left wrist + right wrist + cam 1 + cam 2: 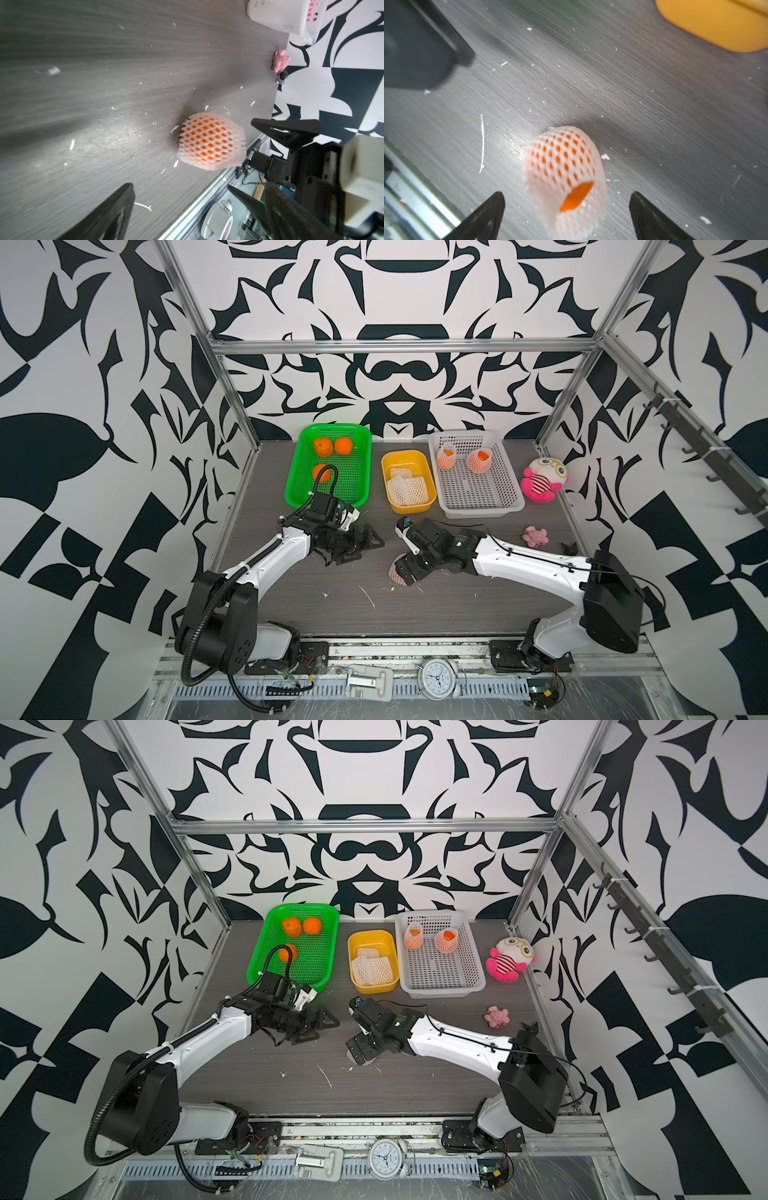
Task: Remove foam nets from oranges
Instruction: Place the orange at the center of the board, then remove the foam net from the orange.
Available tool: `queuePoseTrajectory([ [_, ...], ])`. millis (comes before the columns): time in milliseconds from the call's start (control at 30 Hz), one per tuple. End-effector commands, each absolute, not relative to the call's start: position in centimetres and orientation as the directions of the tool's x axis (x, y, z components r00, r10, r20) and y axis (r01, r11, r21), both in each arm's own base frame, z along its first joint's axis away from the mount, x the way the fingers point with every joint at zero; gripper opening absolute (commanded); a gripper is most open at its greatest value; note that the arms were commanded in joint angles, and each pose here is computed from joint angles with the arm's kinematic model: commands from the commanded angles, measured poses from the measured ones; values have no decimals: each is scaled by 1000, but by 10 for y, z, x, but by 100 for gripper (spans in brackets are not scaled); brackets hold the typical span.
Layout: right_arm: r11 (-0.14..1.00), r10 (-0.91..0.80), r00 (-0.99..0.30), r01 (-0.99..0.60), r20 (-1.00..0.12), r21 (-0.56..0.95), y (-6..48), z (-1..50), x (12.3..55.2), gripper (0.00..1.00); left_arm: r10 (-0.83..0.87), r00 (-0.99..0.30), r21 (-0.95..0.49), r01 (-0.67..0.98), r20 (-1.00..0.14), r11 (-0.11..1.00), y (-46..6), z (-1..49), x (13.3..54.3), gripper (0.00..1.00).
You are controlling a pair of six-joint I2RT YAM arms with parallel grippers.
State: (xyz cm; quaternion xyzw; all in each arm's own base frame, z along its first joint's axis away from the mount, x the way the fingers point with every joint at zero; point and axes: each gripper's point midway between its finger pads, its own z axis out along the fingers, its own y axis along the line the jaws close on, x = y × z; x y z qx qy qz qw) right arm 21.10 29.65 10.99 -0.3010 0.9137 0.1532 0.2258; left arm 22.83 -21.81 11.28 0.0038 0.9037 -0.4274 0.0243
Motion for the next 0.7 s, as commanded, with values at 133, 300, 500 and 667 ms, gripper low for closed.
queuePoseTrajectory([
  [133,729,-363,-633,-650,-684,215,295,133,206,99,67,-998,-920,23,4,392,-239,144,199,100],
  [300,733,-305,-659,-623,-688,271,289,120,201,99,50,-997,-919,-37,62,392,-235,129,187,99],
  [500,739,-257,-682,-595,-685,315,290,106,204,99,47,-995,-915,-58,83,399,-238,116,179,100],
  [667,731,-233,-695,-587,-680,349,293,102,212,99,50,-995,-913,-61,88,403,-240,110,181,99],
])
